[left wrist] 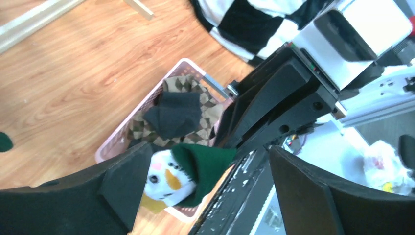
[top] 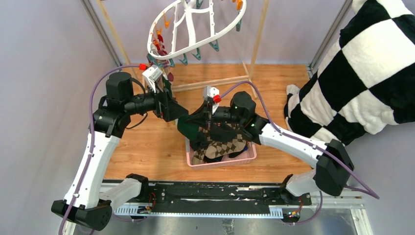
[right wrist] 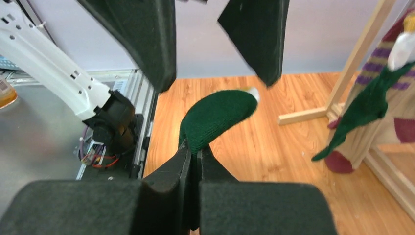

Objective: Remove the socks clipped to the hanger
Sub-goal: Place the sock in the bin.

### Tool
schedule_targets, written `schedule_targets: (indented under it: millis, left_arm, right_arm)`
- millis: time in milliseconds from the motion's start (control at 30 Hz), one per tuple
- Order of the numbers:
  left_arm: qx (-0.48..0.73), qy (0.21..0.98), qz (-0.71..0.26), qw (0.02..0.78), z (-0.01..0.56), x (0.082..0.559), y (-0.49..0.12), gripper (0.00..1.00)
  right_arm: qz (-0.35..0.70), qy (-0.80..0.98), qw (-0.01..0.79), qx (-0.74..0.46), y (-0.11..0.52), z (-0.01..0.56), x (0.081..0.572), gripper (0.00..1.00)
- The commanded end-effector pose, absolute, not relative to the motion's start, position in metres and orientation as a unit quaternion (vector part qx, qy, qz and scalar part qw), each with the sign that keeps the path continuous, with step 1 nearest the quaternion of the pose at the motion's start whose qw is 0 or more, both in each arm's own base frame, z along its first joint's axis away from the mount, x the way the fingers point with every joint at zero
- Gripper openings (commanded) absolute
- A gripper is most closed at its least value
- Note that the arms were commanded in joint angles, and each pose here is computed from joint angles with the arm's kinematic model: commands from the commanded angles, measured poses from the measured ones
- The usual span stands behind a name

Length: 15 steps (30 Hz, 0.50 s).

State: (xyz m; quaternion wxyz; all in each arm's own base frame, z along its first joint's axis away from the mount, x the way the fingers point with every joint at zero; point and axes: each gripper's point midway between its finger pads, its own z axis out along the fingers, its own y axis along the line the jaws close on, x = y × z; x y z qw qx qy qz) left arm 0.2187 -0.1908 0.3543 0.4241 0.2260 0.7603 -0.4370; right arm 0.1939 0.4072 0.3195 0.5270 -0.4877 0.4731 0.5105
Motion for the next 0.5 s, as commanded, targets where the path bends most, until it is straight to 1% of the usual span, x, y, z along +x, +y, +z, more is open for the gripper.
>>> schedule_targets:
  millis: [0,100,233,300,467]
  left_arm:
    - [0.232,0.773,-0.384,0.448,0.356,0.22,-0.175,0.99]
    - [0.233,0.785,-0.362,0.446,0.35,0.223,-0.165,1.0]
    - [0.225,0.809,-0.332,0.431,0.331,0.233,-0.145,1.0]
    - [0.222,0.817,-0.303,0.438,0.324,0.24,-0.133,1.0]
    - [0.23,0.832,-0.224,0.452,0.313,0.25,-0.109,1.0]
  right_arm:
    - [0.494,0.52,0.511,-0.475,0.379,0.306,0.191,0.0]
    - [0.483,0.579,0.494,-0.433,0.355,0.287,0.198,0.0]
    - [0.439,0.674,0.45,-0.388,0.316,0.237,0.201,0.0]
    - [0.404,0.723,0.434,-0.355,0.293,0.208,0.204,0.0]
    - [0.281,0.825,0.41,-0.268,0.219,0.138,0.21,0.0]
